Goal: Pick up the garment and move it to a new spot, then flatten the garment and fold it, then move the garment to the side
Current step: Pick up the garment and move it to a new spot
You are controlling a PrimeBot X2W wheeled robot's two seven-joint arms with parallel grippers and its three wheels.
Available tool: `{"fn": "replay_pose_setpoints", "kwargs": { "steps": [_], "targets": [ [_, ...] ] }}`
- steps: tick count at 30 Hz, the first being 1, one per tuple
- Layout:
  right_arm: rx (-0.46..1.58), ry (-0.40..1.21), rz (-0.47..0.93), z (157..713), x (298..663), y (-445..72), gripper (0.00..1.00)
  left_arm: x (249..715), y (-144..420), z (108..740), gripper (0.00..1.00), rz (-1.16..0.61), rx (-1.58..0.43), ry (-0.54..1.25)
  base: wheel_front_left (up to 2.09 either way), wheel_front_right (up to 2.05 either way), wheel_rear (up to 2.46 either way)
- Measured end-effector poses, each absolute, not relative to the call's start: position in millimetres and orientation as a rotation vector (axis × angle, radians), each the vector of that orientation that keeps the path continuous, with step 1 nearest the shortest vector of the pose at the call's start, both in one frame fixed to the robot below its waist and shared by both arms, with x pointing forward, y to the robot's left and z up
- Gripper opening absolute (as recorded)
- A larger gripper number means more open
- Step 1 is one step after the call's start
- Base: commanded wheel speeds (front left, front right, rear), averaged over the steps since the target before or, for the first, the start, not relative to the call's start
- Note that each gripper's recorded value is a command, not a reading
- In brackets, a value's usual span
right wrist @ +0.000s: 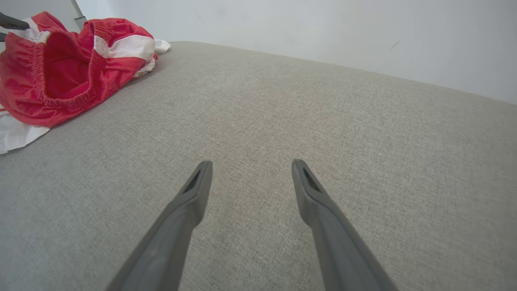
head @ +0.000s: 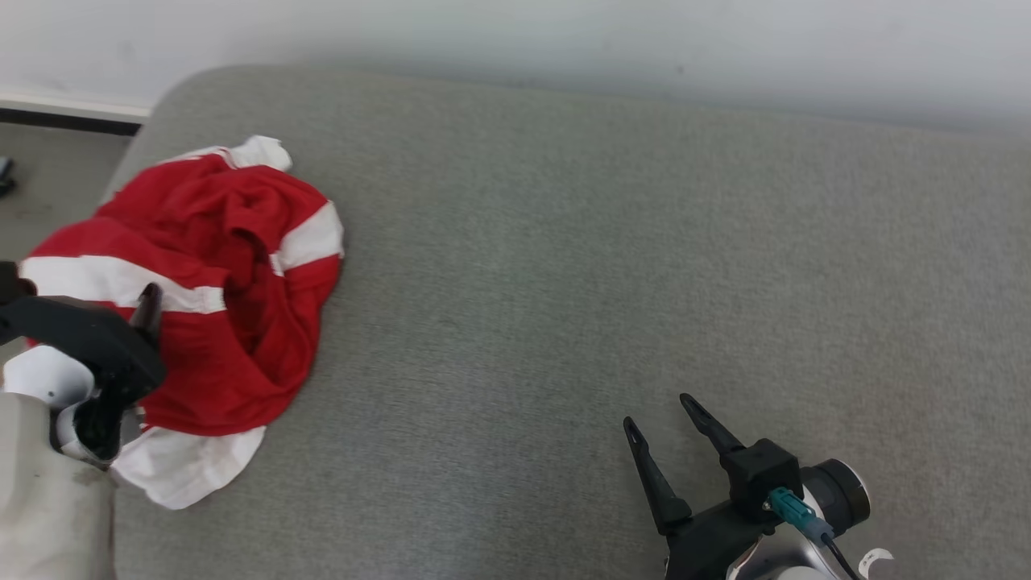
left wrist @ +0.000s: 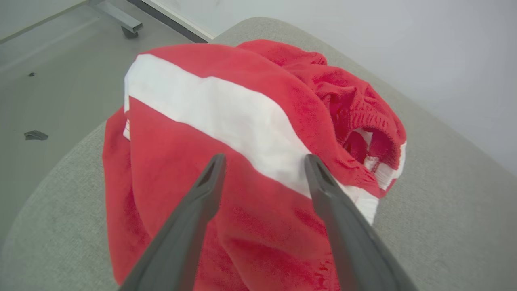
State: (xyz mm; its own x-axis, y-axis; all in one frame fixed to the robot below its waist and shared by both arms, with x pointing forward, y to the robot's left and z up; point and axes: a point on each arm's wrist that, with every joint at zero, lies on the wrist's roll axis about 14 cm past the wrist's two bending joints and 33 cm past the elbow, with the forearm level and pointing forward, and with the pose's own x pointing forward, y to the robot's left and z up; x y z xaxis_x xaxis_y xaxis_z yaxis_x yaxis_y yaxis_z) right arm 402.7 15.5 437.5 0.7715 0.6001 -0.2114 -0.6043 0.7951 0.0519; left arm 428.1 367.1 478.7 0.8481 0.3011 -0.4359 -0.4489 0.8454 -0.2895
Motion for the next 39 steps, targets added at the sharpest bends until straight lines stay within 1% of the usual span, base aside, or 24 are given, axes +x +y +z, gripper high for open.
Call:
{"fn": "replay_pose_setpoints", "kwargs": {
  "steps": [3, 5, 10, 15, 19, 25, 29, 31, 39],
  "targets": [
    [-0.008, 0.248, 0.624, 428, 406, 6, 1.0, 434, 368, 457, 1.0, 0.419, -0.334, 0.483, 0.0, 0.0, 0.0],
    [-0.003, 0.26, 0.605, 423, 407, -1, 1.0, 437, 367, 447, 0.0, 0.422, -0.281, 0.528, 0.0, 0.0, 0.0],
    [0.021, 0.283, 0.567, 415, 408, -13, 1.0, 448, 359, 436, 0.0, 0.401, -0.237, 0.569, 0.0, 0.0, 0.0],
    [0.053, 0.276, 0.571, 419, 402, -11, 1.0, 454, 368, 463, 0.0, 0.388, -0.186, 0.512, 0.0, 0.0, 0.0],
    [0.084, 0.259, 0.575, 425, 396, -8, 1.0, 461, 374, 511, 0.0, 0.362, -0.145, 0.39, 0.0, 0.0, 0.0],
    [0.114, 0.206, 0.571, 443, 387, -8, 1.0, 467, 372, 612, 0.0, 0.295, -0.072, 0.143, 0.0, 0.0, 0.0],
    [0.12, 0.174, 0.556, 453, 381, -13, 1.0, 470, 343, 682, 0.0, 0.21, -0.052, -0.058, 0.0, 0.0, 0.0],
    [0.12, 0.16, 0.547, 457, 377, -16, 1.0, 472, 320, 706, 0.0, 0.15, -0.047, -0.129, 0.0, 0.0, 0.0],
    [0.117, 0.129, 0.435, 465, 370, -54, 1.0, 487, 190, 753, 0.0, -0.162, -0.099, -0.289, 0.0, 0.0, 0.0]
  ]
}}
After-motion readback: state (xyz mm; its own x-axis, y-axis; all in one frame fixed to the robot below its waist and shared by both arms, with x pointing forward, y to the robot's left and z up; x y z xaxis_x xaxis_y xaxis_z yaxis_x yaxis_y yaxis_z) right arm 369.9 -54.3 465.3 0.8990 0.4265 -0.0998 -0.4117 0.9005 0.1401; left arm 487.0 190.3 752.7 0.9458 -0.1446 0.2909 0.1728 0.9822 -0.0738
